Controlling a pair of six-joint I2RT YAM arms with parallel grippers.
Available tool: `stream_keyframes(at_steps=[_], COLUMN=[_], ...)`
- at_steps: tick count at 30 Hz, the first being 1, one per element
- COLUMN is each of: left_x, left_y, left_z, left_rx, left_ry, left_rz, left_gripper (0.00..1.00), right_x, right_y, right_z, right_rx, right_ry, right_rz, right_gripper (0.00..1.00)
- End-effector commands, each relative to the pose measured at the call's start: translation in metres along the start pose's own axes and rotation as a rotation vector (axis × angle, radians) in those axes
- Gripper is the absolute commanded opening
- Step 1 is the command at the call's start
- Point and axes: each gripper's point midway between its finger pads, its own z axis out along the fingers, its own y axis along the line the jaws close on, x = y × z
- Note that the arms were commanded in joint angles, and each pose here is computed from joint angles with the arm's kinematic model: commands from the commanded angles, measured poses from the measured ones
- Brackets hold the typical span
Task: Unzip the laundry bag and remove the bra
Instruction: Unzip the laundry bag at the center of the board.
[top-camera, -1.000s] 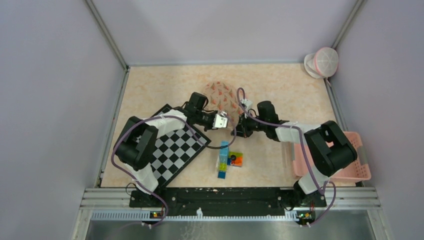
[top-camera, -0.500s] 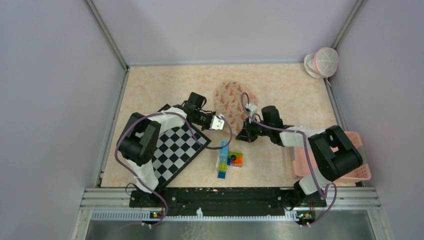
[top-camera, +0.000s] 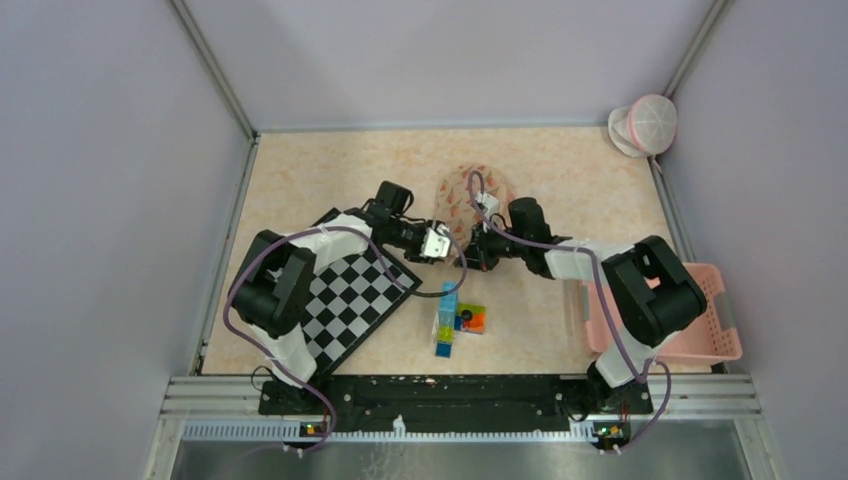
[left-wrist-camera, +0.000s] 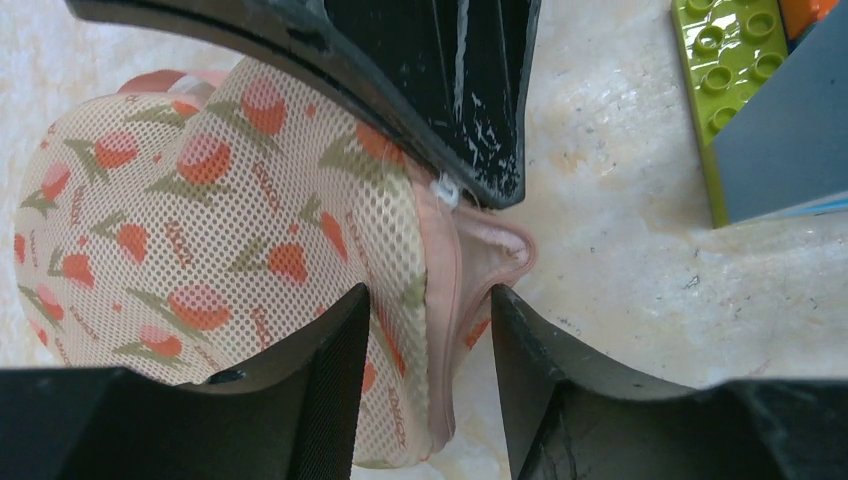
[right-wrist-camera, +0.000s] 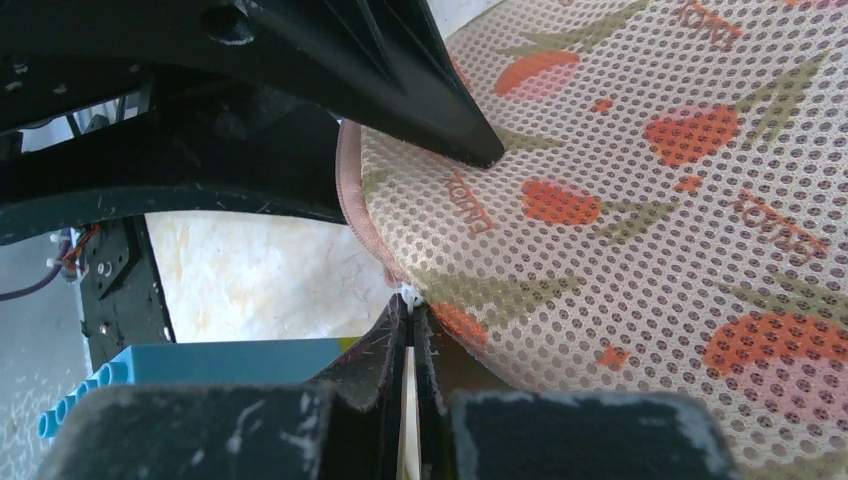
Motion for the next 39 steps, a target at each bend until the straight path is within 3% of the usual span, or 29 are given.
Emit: stream_keyframes(at_steps=[1, 3, 7, 10, 18, 23, 24, 28, 31, 39], left_x=[-0.019, -0.015, -0.003, 0.007, 0.034, 0.042, 0.041, 0.020, -0.006, -0.022], left_y=[0.017, 0.017, 0.012, 0.007, 0.015, 0.028, 0.031, 0.036, 0.026, -0.006], left_z=[0.001, 0.004, 0.003, 0.000, -0.009, -0.014, -0.015, -0.021, -0.025, -0.015], left_rx=[-0.029, -0.022, -0.017, -0.011, -0.015, -0.035, -0.045, -0.068, -0.055, -0.001], left_ry=[-0.031, -0.018, 0.019, 0.063, 0.108, 0.125, 0.126, 0.064, -0.017, -0.046], left_rz=[0.037, 0.022, 0.020, 0.029, 0.046, 0.060, 0.054, 0.034, 0.026, -0.016], left_gripper=[0.53, 0.44, 0.14, 0.01, 0.00, 0.00, 0.02, 0.33, 0.47, 0.54], right_x=[-0.025, -0.024, -0.018, -0.010, 0.023, 0.019, 0.017, 0.012, 0.006, -0.007], right_y=[0.014, 0.014, 0.012, 0.004, -0.021, -0.016, -0.014, 0.002, 0.012, 0.010], right_z=[0.009, 0.008, 0.003, -0.005, -0.032, -0.034, -0.032, -0.020, -0.011, 0.004], right_rx=[-0.058, -0.053, -0.038, -0.017, 0.051, 0.032, 0.026, -0.014, -0.037, -0.037], right_ry=[-0.051, -0.047, -0.035, -0.027, 0.038, 0.020, 0.015, 0.014, 0.003, -0.019], right_rz=[-0.060, -0.060, -0.060, -0.041, -0.025, -0.017, -0.014, -0.031, -0.040, -0.015], right_gripper=[0.00, 0.00, 0.00, 0.00, 0.00, 0.00, 0.00, 0.00, 0.00, 0.00])
